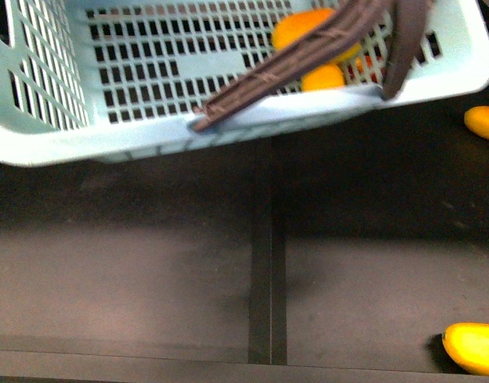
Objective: Pick lemon and mango into basket
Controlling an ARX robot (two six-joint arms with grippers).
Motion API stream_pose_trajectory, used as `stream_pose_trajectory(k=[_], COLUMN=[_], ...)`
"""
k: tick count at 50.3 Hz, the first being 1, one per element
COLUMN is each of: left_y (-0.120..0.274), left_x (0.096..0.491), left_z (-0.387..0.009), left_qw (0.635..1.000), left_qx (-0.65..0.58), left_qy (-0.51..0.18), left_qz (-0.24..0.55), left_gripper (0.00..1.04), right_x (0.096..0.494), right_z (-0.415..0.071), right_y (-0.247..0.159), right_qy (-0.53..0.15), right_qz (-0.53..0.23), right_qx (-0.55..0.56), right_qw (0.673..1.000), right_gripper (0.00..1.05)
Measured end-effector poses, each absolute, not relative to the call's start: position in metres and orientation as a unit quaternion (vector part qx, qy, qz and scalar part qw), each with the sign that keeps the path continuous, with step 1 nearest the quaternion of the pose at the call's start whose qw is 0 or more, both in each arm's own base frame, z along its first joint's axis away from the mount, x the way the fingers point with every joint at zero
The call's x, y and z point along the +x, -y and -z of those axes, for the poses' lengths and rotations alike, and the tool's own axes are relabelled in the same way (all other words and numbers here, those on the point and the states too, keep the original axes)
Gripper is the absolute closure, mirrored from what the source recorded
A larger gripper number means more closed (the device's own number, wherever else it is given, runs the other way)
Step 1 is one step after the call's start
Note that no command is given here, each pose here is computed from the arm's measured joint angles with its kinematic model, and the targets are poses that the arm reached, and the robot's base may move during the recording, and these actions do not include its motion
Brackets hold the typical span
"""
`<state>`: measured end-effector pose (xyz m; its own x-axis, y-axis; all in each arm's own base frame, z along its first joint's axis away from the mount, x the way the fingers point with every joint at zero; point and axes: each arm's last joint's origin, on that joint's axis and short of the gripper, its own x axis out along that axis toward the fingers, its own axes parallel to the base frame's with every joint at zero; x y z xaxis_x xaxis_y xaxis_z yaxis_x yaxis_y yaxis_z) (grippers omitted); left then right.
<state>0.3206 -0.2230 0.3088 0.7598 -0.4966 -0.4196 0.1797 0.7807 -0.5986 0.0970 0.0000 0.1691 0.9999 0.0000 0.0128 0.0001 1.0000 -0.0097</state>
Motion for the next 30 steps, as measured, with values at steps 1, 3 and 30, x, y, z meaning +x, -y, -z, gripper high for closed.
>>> stream_pose_trajectory(k=[1, 3, 30], left_y=[0.222, 0.215, 0.079], left_x=[0.322, 0.327, 0.479], left_z=[-0.309, -0.310, -0.206], left_qw=[0.899, 0.902, 0.808], left_qx=[-0.272, -0.274, -0.530], left_qy=[-0.287, -0.276, -0.236], left_qz=[0.188, 0.185, -0.106], left_gripper=[1.00, 1.00, 1.00], right_x=[0.097, 0.097, 0.097], right_z=[-0.169, -0.169, -0.169], right_y=[0.000, 0.000, 0.000], right_qy=[0.006, 0.006, 0.007], right_qz=[0.001, 0.001, 0.000], right_qx=[-0.005, -0.005, -0.005], right_qw=[1.000, 1.000, 1.000], right_gripper=[0.09, 0.09, 0.09])
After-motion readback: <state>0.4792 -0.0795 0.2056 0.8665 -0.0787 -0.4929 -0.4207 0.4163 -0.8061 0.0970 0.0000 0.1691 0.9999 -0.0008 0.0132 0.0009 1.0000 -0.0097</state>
